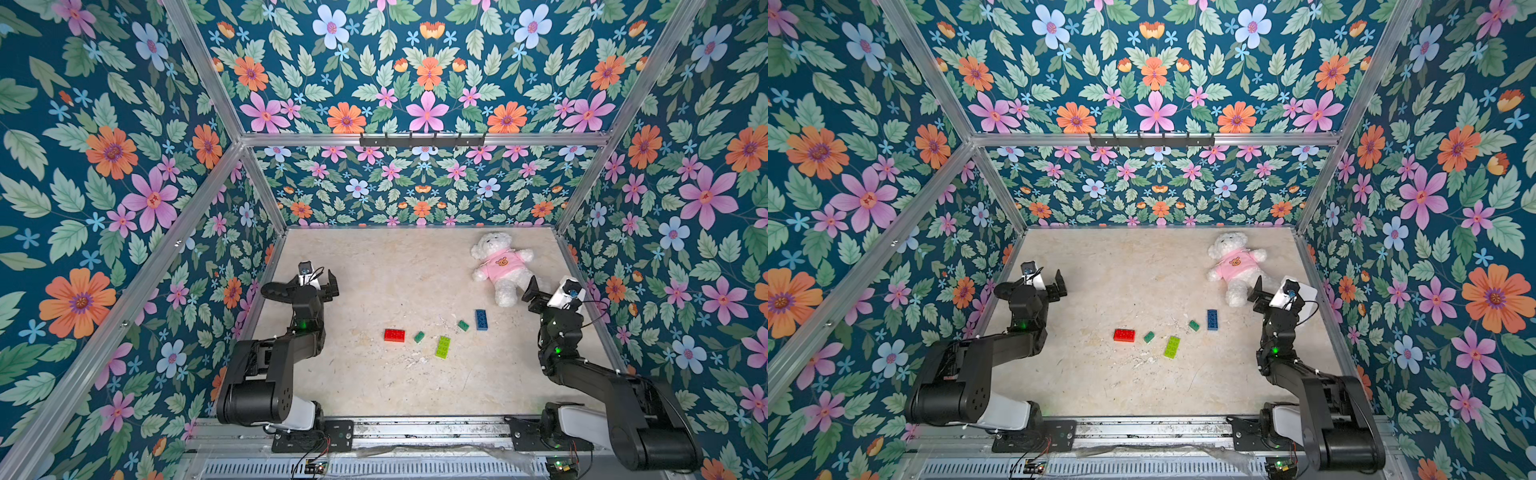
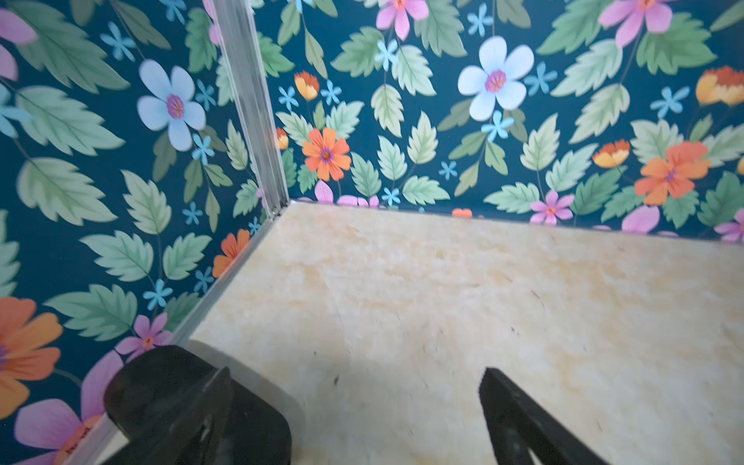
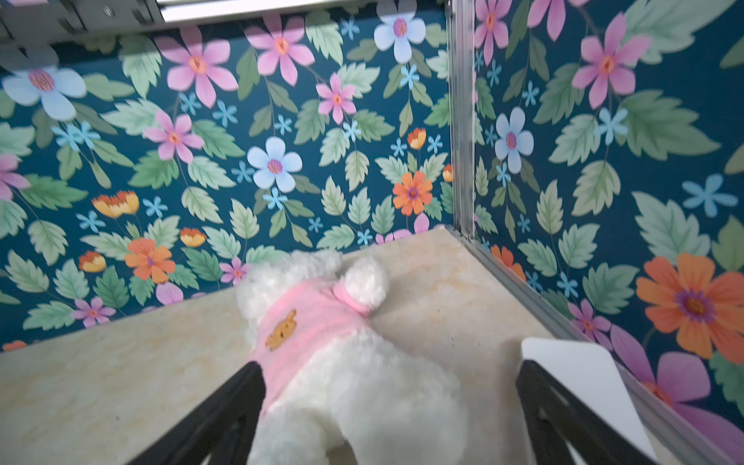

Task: Assemble the number 5 with lego
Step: Pick up the lego brick from the center of the board.

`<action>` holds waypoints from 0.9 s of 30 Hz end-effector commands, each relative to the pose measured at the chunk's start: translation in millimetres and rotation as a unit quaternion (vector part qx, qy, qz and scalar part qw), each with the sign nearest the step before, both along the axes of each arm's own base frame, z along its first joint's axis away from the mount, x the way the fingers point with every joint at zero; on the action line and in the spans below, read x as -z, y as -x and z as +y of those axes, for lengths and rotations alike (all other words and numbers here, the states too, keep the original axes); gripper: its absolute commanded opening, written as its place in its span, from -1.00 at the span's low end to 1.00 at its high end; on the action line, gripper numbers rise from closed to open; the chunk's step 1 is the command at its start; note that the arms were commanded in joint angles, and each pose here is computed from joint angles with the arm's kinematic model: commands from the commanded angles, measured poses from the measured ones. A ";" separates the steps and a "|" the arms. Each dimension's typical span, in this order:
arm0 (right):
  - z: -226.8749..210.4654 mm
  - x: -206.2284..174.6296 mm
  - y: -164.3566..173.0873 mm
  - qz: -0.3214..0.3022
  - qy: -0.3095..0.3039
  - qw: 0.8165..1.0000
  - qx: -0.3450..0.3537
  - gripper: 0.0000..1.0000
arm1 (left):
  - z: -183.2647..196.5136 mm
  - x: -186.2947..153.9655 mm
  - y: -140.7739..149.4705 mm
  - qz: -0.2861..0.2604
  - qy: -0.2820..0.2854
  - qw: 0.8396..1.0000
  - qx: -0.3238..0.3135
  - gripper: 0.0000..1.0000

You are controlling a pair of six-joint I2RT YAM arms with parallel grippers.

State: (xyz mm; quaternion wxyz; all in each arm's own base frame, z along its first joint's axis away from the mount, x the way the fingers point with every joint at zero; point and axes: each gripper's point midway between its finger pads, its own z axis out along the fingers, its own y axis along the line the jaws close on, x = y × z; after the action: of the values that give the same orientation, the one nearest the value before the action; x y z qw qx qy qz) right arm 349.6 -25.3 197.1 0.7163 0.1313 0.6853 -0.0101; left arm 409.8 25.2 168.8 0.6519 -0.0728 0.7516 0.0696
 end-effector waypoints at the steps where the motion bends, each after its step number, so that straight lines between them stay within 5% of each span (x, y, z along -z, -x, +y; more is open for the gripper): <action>1: 1.0 13.2 3.8 0.054 -0.038 0.998 -0.001 0.98 | 9.7 -0.8 8.0 0.016 0.056 0.997 -0.042 0.99; 6: 7.3 -9.2 14.9 0.041 -0.190 0.981 -0.014 0.98 | -4.7 -2.5 -0.3 0.058 0.229 0.971 -0.045 0.99; 9: 17.7 -20.8 25.2 0.001 -0.272 0.960 -0.072 0.98 | -27.2 21.5 -4.6 0.117 0.274 0.955 -0.006 0.99; 15: 61.9 -24.8 21.2 0.084 -0.282 0.937 -0.188 0.61 | -75.2 46.3 18.7 0.189 0.324 0.924 0.074 0.47; 20: 99.4 -11.0 23.7 0.157 -0.288 0.912 -0.245 0.31 | -119.8 60.8 54.3 0.253 0.311 0.906 0.132 -0.09; 27: 147.2 21.4 33.3 0.274 -0.262 0.882 -0.279 0.11 | -167.1 94.4 107.7 0.312 0.310 0.881 0.175 -0.08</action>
State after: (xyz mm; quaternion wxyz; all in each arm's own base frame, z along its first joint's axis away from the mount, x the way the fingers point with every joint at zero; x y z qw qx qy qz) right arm 327.2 109.0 196.8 0.4621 0.1266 0.8073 0.3445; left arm 316.9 -134.9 83.7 0.3523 -0.1050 0.8945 -0.2544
